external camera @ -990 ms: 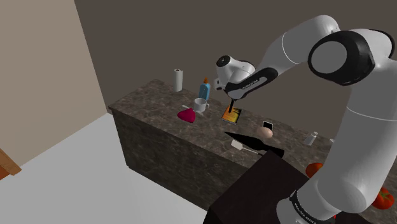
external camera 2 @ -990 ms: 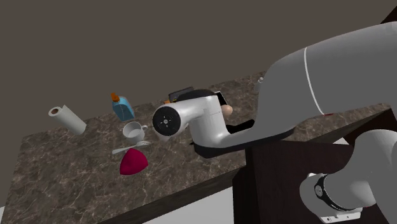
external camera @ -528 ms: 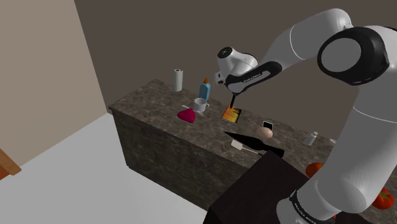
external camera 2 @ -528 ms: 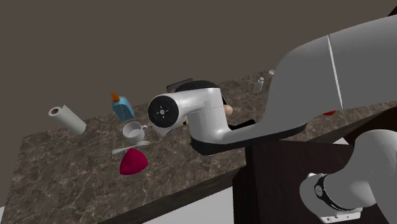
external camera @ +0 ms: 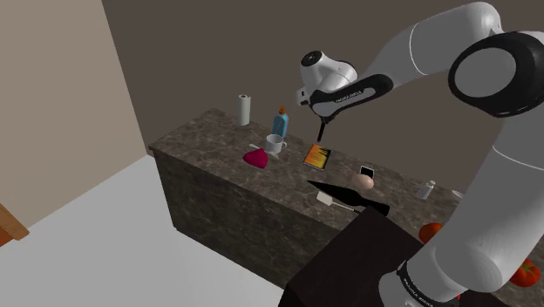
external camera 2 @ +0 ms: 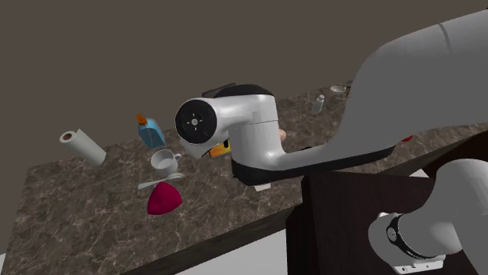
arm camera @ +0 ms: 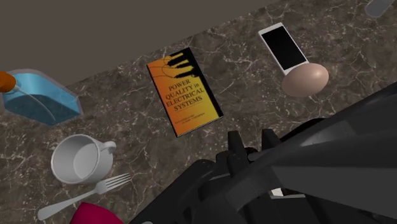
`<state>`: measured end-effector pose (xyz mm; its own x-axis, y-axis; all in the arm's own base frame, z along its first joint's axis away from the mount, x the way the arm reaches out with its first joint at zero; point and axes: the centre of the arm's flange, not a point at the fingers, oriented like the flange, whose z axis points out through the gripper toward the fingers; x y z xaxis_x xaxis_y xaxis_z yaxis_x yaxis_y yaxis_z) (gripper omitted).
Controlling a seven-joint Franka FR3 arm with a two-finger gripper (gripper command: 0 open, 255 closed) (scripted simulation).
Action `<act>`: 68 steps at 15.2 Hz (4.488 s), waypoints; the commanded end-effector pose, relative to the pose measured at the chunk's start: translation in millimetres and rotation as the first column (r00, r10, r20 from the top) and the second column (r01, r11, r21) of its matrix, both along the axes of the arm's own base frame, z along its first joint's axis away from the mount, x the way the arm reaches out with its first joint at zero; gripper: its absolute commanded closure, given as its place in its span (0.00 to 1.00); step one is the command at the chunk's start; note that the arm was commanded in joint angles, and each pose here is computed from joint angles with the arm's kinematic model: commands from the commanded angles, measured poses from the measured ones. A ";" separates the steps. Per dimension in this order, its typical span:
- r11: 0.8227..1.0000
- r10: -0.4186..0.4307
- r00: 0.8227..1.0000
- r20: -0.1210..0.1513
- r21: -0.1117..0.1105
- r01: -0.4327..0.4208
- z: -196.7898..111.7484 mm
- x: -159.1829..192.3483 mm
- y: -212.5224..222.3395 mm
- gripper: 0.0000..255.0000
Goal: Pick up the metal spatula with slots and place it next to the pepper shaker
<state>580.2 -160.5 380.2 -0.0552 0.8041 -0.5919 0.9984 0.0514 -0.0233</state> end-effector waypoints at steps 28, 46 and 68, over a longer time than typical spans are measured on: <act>1.000 0.000 1.000 0.000 0.000 0.000 111.7 -60.9 -70.0 1.00; 1.000 0.000 1.000 0.000 0.000 0.000 112.8 -216.6 -249.5 1.00; 1.000 0.000 1.000 0.000 0.000 0.000 82.1 -358.7 -413.4 1.00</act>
